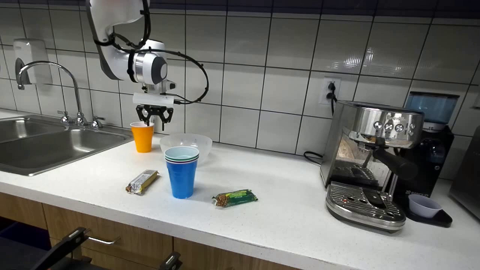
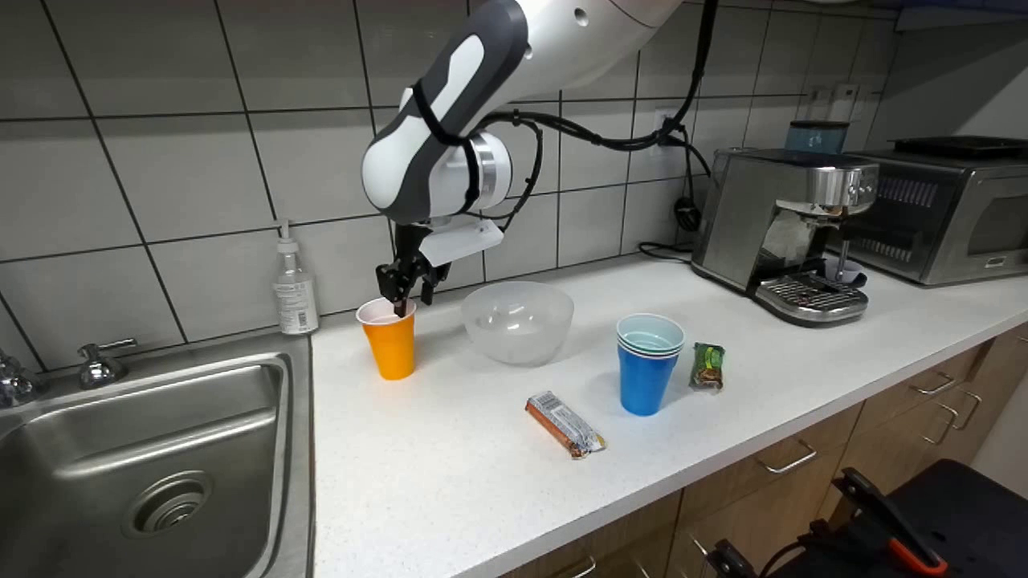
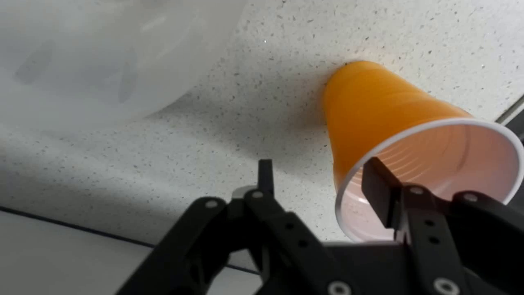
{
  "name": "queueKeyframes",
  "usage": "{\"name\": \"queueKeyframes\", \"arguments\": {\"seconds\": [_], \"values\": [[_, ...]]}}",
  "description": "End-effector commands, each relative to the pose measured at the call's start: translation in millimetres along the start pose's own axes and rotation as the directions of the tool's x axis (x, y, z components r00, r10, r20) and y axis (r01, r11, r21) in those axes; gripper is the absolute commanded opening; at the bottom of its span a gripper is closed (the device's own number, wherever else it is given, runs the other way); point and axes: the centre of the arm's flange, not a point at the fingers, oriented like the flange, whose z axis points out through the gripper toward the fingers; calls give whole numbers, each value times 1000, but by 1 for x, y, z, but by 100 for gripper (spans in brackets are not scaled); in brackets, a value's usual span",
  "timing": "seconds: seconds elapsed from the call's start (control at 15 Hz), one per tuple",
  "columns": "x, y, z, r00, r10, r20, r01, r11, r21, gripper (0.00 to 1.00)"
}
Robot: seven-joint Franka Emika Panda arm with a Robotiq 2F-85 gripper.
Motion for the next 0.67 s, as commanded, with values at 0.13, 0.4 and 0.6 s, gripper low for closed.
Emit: {"name": "queueKeyframes", "arguments": {"seconds": [0.13, 0.4, 0.6], "values": [[9, -1, 0, 1000, -12, 19, 12, 1000, -11, 13], [9, -3, 0, 1000, -15, 22, 15, 1000, -9, 0], [9, -5, -1, 1000, -17, 22, 17, 1000, -2, 1]]}}
